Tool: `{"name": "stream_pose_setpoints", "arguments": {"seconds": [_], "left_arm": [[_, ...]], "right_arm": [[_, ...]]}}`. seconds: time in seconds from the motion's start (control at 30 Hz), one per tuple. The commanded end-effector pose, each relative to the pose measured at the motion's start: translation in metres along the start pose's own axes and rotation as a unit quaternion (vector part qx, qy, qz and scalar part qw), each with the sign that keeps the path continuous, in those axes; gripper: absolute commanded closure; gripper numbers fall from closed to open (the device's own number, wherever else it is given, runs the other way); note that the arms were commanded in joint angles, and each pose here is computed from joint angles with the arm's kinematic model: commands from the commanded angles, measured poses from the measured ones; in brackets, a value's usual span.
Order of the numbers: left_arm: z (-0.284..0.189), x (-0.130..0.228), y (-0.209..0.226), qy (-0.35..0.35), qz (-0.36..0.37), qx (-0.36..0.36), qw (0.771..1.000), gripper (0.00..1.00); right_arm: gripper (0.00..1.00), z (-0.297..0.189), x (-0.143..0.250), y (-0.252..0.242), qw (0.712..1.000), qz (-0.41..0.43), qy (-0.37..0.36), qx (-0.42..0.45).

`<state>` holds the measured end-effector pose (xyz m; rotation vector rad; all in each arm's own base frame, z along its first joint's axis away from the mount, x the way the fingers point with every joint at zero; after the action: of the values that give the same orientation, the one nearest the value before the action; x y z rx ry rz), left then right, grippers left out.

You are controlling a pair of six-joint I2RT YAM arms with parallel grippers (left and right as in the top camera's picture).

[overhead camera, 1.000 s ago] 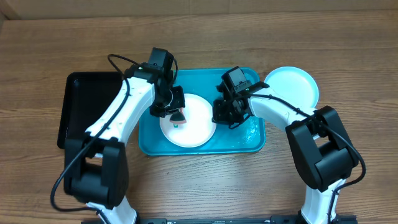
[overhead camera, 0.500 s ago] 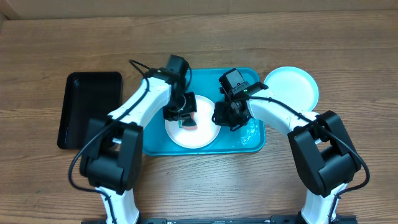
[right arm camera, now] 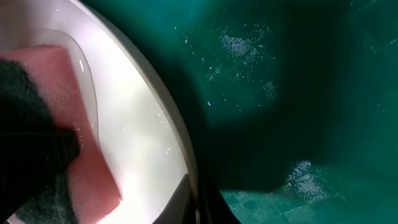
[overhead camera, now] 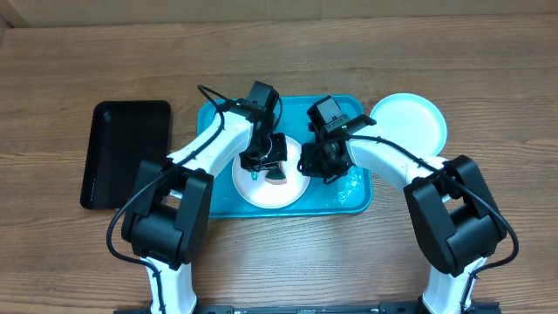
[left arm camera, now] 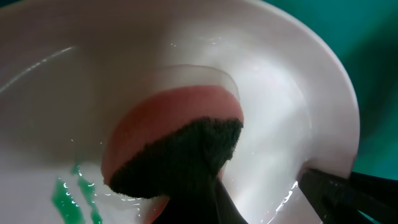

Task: Clean dirty plates on tray and stack at the side
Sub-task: 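Scrub the white plate with the sponge while the right gripper holds it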

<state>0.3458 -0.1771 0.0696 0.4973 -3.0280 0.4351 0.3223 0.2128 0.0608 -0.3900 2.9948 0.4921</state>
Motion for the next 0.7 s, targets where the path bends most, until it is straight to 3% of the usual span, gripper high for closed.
{"name": "stream_pose_setpoints", "arguments": {"seconds": [0.0,0.07,0.13,0.23,0.37,0.47,0.67], "left_arm": [[0.012,0.001,0.001,0.006,0.002,-0.014,1.000,0.96],[0.011,-0.003,0.009,-0.015,0.003,-0.048,0.999,0.89],[0.010,-0.005,0.019,-0.033,0.001,-0.089,0.995,0.95],[0.006,-0.008,0.035,-0.056,0.000,-0.149,0.987,0.96],[0.005,-0.009,0.036,-0.061,-0.003,-0.155,0.986,0.96],[0.008,-0.005,0.026,-0.040,-0.008,-0.113,0.993,0.96],[0.011,0.010,-0.024,0.045,0.061,0.071,0.995,0.96]], "right_arm": [[0.96,0.010,0.011,-0.018,0.998,0.002,0.017,0.056],[0.96,0.010,0.011,-0.018,0.998,0.002,0.017,0.056],[0.96,0.010,0.012,-0.019,0.998,0.002,0.018,0.058],[0.96,0.010,0.013,-0.021,0.997,-0.011,0.023,0.067],[0.96,0.008,0.016,-0.029,0.995,-0.046,0.035,0.081],[0.96,0.007,0.016,-0.029,0.996,-0.041,0.037,0.073],[0.96,0.007,0.016,-0.029,0.996,-0.041,0.035,0.072]]}}
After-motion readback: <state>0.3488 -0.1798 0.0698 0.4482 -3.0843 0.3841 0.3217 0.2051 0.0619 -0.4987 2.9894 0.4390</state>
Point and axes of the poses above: each gripper's point midway between its finger pads, its own z axis out along the fingers, its own y axis along the line the jaws close on, x = y × z, the point moved 6 cm from there along -z, back along the fingers, and after that the axes turned 14 degrees about -z, right-handed, at the moved point
